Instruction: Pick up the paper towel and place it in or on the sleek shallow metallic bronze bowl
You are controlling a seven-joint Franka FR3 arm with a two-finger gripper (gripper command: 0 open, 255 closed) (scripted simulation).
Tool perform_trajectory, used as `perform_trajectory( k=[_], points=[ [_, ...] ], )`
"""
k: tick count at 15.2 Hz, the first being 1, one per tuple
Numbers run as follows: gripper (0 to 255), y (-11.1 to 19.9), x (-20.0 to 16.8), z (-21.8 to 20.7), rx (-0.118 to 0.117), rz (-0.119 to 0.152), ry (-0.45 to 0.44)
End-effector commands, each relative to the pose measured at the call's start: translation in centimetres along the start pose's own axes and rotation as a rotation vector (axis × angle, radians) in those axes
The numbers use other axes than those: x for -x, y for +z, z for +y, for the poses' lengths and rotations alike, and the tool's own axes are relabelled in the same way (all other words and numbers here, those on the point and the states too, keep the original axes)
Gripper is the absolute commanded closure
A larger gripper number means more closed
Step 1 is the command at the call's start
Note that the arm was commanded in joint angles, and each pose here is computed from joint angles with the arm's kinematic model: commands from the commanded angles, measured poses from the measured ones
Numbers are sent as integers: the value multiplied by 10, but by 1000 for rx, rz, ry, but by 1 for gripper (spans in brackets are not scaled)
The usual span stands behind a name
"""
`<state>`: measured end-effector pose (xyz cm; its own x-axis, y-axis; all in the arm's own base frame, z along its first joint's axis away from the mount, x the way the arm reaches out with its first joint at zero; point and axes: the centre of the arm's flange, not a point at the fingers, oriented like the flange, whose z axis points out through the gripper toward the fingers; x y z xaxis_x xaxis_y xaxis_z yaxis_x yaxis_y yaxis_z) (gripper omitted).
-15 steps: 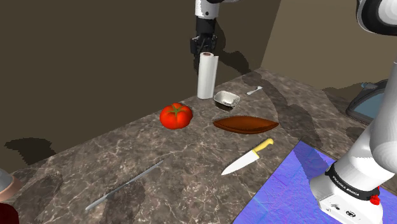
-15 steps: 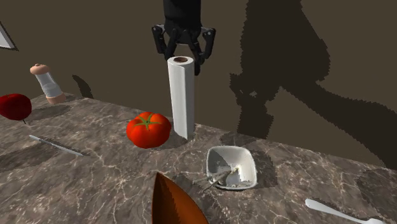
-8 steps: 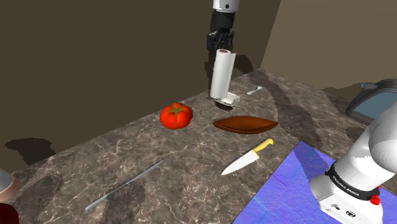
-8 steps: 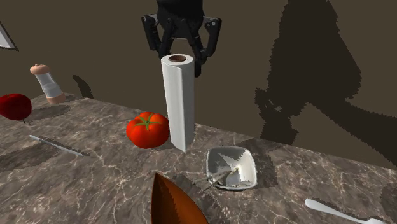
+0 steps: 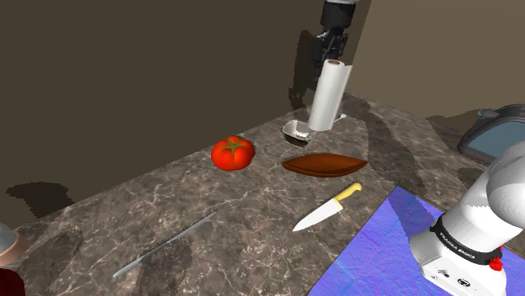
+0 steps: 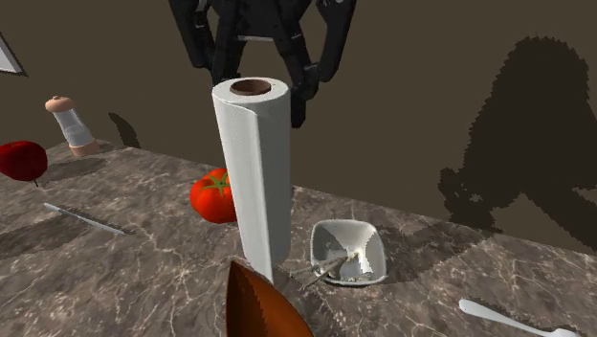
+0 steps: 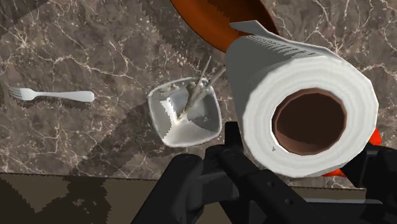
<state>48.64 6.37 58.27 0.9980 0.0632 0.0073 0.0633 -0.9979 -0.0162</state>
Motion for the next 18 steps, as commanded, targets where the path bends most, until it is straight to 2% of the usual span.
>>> perform_trajectory(
  k=[1, 5, 18],
  points=[
    [255, -7, 24, 9, 0, -1, 0],
    [255, -23, 70, 24, 0, -1, 0],
    [255, 45, 71, 25, 0, -1, 0]
  ],
)
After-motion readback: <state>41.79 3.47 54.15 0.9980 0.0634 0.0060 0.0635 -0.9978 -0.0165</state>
